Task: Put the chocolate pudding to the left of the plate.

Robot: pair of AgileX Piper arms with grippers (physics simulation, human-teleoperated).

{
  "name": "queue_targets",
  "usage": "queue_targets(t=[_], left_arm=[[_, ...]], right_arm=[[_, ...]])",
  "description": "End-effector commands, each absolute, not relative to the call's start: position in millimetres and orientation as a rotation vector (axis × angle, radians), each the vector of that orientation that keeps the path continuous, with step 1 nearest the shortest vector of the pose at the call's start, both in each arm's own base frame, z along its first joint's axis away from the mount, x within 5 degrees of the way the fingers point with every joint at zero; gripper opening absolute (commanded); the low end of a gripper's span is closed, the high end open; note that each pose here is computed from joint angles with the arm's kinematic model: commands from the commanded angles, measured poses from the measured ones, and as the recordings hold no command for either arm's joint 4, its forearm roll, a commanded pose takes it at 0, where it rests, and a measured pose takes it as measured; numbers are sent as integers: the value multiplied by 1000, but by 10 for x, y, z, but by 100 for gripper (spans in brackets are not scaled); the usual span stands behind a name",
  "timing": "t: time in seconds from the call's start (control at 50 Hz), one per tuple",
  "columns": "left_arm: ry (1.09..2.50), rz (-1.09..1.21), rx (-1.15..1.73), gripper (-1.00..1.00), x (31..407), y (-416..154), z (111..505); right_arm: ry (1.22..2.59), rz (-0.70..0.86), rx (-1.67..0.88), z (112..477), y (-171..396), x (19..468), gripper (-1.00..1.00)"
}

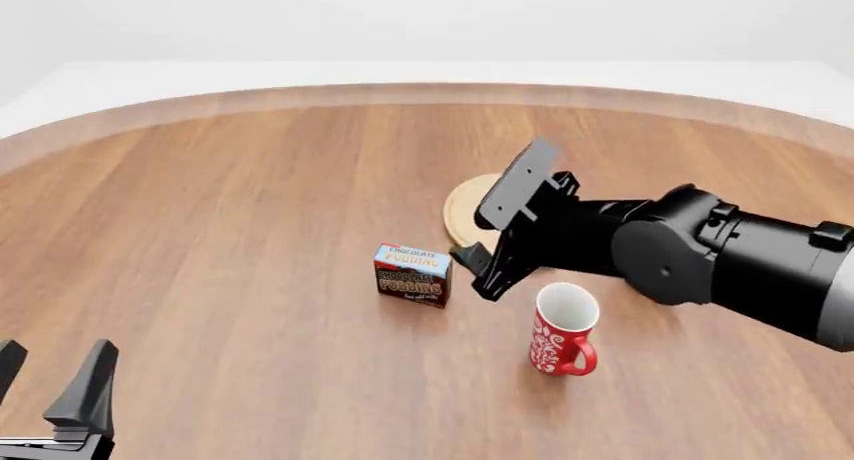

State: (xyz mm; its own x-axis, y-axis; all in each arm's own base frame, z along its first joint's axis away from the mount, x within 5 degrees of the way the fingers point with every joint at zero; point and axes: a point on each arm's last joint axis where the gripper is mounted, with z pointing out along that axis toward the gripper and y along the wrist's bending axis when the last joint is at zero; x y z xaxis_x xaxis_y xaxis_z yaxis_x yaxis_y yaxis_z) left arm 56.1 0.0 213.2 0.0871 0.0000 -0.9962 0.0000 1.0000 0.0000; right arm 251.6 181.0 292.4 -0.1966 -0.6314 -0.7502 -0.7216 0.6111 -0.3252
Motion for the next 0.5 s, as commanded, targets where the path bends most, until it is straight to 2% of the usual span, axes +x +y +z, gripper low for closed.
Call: queue_targets(t=[0.02, 0.5], left_arm=[[1484, 0, 0, 100, 561, 0, 2132], [1484, 0, 0, 100, 561, 0, 2132]], right_arm=[[1909, 129, -1101, 2844, 1945, 2624, 100], [1958, 105, -1098, 2584, 2067, 2967, 100]])
